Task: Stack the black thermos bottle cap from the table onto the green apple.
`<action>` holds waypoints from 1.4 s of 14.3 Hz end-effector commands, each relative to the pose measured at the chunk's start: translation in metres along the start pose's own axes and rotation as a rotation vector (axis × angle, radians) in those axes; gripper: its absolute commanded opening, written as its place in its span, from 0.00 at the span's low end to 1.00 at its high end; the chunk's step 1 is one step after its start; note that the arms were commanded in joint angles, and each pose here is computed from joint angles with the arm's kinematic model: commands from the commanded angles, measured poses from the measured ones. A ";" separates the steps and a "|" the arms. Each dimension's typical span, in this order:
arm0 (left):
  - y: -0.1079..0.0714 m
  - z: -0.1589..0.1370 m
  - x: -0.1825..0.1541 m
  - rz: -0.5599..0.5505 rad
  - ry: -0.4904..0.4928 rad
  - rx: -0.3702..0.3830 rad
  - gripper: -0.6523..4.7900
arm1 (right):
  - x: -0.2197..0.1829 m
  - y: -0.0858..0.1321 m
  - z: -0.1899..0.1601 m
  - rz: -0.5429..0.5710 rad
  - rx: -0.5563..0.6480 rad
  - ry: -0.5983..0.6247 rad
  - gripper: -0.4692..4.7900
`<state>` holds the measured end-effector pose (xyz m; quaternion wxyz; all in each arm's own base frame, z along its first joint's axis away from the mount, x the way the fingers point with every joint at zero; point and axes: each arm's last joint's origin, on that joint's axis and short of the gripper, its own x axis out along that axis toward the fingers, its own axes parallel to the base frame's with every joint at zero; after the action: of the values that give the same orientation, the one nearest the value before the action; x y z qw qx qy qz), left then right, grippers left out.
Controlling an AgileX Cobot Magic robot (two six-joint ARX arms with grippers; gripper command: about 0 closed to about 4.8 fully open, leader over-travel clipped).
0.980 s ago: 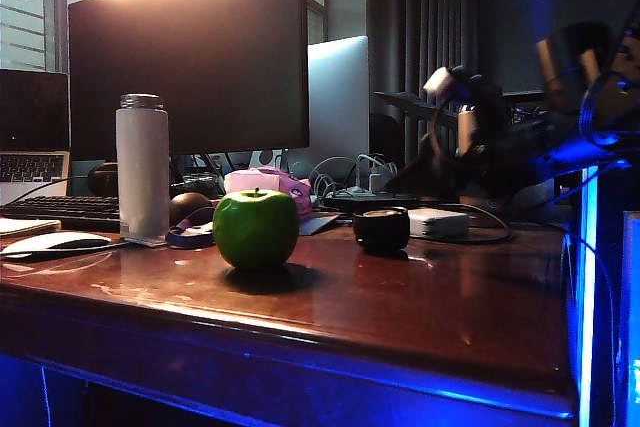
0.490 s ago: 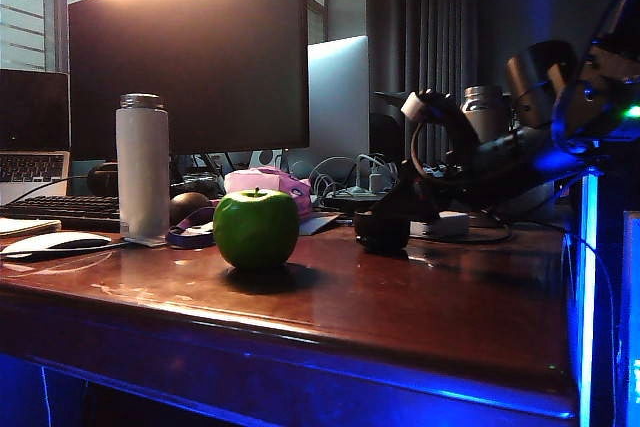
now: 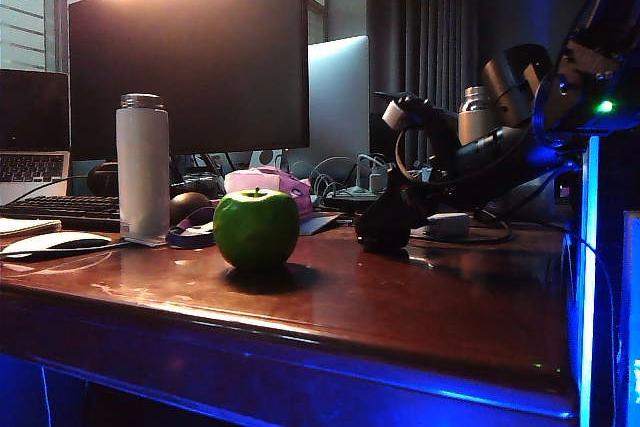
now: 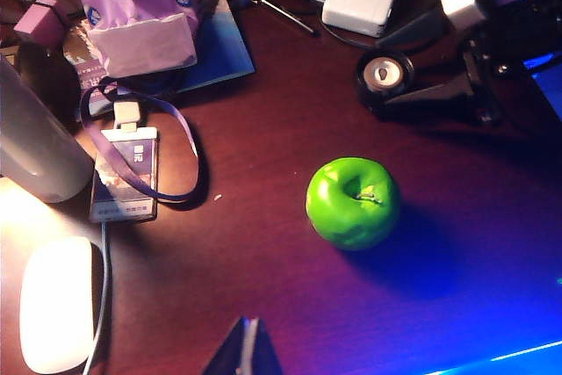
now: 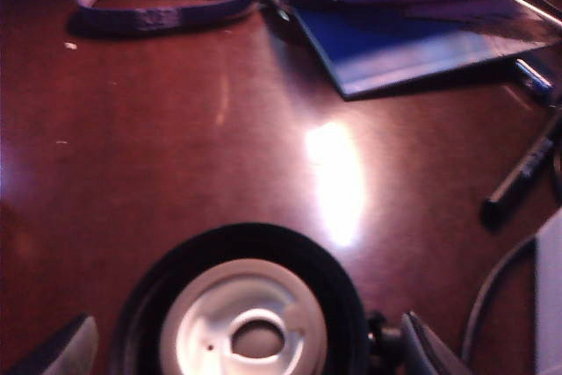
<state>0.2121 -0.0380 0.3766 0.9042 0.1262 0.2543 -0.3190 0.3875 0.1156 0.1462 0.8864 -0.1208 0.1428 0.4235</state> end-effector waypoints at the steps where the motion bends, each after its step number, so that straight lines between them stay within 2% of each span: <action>1: 0.000 0.002 -0.002 0.002 -0.018 0.012 0.11 | 0.007 -0.002 0.002 0.006 0.000 0.008 1.00; 10: 0.000 0.002 -0.002 0.002 -0.018 0.012 0.11 | 0.011 -0.005 0.002 -0.005 0.002 0.054 1.00; 13: 0.000 0.002 -0.002 0.002 -0.018 0.012 0.11 | 0.011 -0.006 0.002 -0.017 0.001 0.057 0.94; 14: 0.000 0.002 -0.002 0.002 -0.017 0.012 0.11 | 0.011 -0.006 0.002 -0.018 0.000 0.056 0.76; 15: 0.000 0.002 -0.002 0.002 -0.018 0.011 0.11 | 0.011 -0.006 0.003 -0.019 -0.001 0.055 0.62; 20: 0.000 0.002 -0.002 0.002 -0.018 0.012 0.11 | 0.010 -0.008 0.009 -0.037 -0.024 0.006 0.62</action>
<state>0.2121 -0.0380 0.3766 0.9042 0.1262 0.2545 -0.3190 0.3992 0.1197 0.1446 0.8884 -0.1348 0.1590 0.4091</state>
